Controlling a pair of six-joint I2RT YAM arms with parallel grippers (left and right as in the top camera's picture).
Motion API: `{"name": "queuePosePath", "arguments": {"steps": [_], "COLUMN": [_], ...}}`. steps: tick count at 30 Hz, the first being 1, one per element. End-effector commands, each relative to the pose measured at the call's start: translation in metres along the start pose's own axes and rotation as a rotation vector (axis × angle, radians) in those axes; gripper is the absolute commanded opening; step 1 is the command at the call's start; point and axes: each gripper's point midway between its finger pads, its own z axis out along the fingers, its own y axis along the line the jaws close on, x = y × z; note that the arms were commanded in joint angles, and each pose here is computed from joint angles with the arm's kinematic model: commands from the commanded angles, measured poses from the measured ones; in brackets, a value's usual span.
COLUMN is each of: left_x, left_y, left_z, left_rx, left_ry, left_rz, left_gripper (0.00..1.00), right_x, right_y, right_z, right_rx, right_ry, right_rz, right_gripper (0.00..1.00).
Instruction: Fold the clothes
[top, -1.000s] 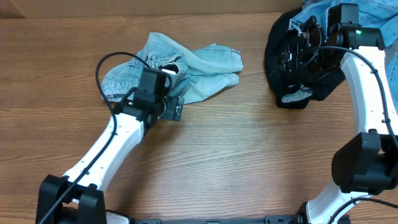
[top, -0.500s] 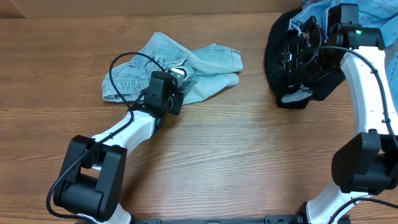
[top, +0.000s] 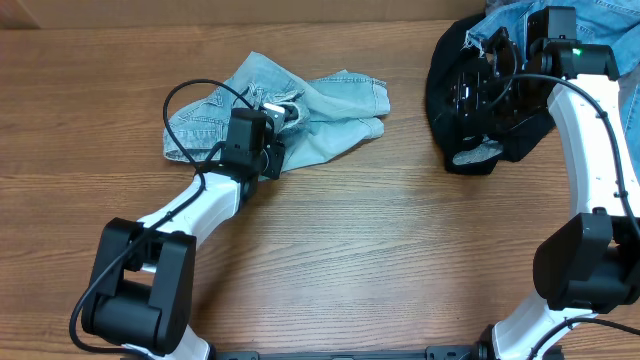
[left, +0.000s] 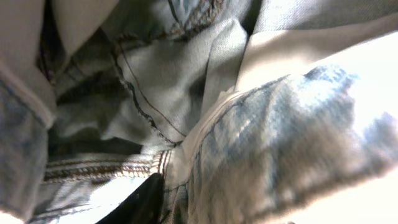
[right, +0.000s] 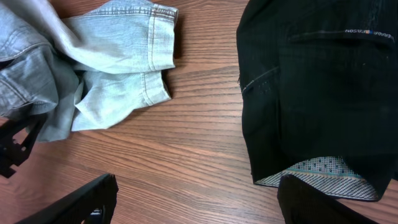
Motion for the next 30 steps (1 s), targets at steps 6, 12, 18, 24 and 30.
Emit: {"name": "queuePosePath", "arguments": {"steps": [6, 12, 18, 24, 30], "left_x": [-0.053, -0.042, -0.021, -0.009, -0.006], "left_y": [0.008, 0.002, -0.006, -0.009, -0.004], "left_z": [-0.036, -0.035, -0.028, -0.013, 0.009], "left_rx": [0.039, 0.121, 0.162, 0.176, 0.146], "left_ry": [-0.146, -0.109, -0.03, 0.004, -0.009], "left_rz": [0.038, 0.023, 0.03, 0.036, 0.029], "left_gripper": [0.54, 0.56, 0.56, 0.55, 0.22], "right_x": [0.001, 0.001, 0.001, 0.001, 0.001], "right_y": [0.002, 0.002, 0.001, 0.001, 0.001], "right_z": [-0.001, -0.001, -0.001, -0.001, -0.001], "right_rx": [-0.012, -0.012, -0.011, -0.011, -0.011], "right_ry": [0.0, 0.001, 0.001, 0.001, 0.001], "right_rz": [-0.004, -0.004, -0.003, -0.004, -0.003], "right_gripper": [0.86, 0.86, 0.86, 0.86, 0.86]}}
